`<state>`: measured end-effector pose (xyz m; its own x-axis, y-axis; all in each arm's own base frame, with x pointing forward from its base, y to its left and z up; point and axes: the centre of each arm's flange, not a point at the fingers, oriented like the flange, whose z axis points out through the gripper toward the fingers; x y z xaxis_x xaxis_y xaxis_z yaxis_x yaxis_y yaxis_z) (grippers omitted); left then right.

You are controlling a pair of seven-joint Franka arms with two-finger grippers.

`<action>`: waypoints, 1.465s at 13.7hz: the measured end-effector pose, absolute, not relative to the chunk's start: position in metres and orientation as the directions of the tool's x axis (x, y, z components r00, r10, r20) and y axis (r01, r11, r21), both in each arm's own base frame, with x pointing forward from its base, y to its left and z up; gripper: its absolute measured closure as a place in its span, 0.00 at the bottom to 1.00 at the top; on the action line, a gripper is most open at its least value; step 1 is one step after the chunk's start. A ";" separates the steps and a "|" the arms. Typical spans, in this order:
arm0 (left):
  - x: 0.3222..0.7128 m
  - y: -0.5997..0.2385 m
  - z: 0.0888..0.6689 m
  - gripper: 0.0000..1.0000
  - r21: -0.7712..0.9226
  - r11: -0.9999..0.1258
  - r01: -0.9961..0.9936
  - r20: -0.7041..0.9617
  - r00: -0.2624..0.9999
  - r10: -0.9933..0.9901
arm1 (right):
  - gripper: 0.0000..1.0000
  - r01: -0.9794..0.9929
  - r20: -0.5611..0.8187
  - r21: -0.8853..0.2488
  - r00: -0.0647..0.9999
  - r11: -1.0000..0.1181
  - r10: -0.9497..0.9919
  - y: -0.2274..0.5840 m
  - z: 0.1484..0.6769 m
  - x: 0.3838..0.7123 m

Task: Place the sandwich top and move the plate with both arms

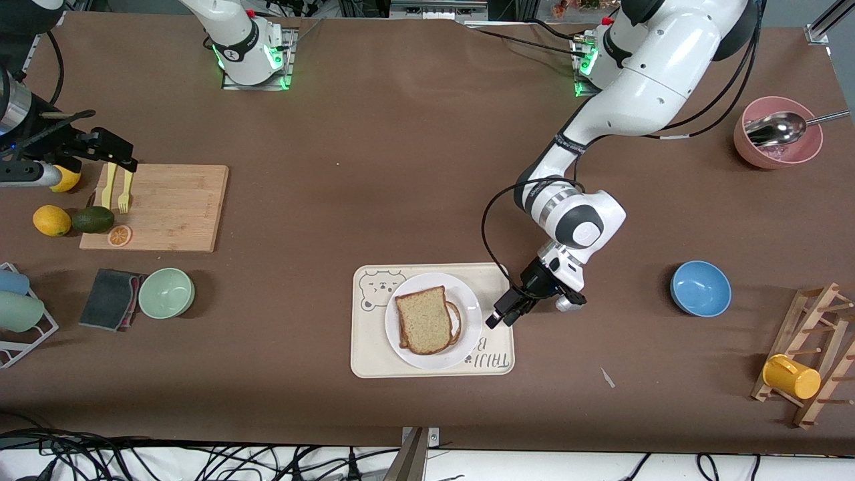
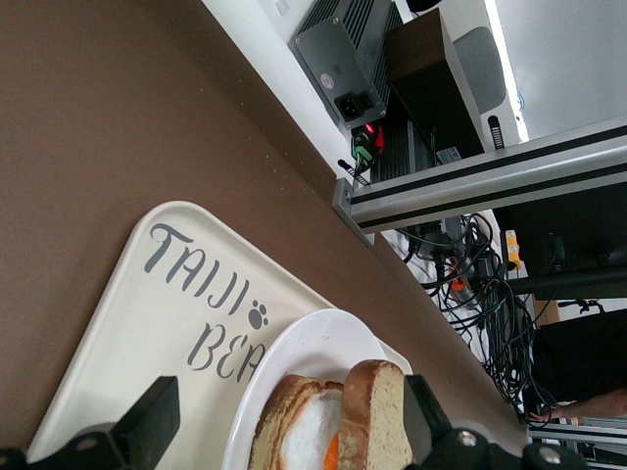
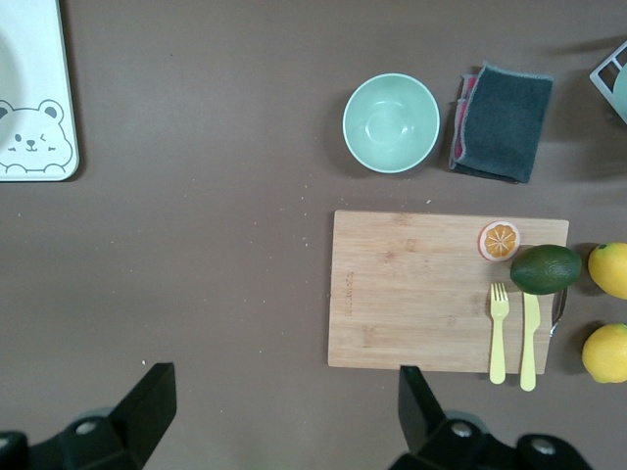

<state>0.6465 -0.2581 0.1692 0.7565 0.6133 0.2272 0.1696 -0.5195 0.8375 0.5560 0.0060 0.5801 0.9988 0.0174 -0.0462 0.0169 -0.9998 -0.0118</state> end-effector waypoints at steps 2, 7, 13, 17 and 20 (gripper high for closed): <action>0.647 -0.255 0.169 0.00 0.835 -0.522 0.175 0.228 0.753 0.617 | 0.00 0.017 -0.046 -0.012 0.999 -1.000 0.017 0.006 0.580 0.556; 0.660 -0.238 0.177 0.00 0.836 -0.508 0.209 0.194 0.753 0.628 | 0.00 0.017 -0.046 -0.012 0.999 -1.000 0.017 0.006 0.580 0.556; 0.691 -0.222 0.223 0.00 0.819 -0.515 0.253 0.136 0.786 0.603 | 0.00 0.017 -0.046 -0.012 0.999 -1.000 0.017 0.006 0.580 0.556; 0.709 -0.191 0.240 0.00 0.794 -0.564 0.228 0.132 0.840 0.526 | 0.00 0.017 -0.046 -0.012 0.999 -1.000 0.017 0.006 0.580 0.556; 0.716 -0.148 0.251 0.00 0.750 -0.635 0.182 0.140 0.896 0.422 | 0.00 0.017 -0.046 -0.012 0.999 -1.000 0.017 0.006 0.580 0.556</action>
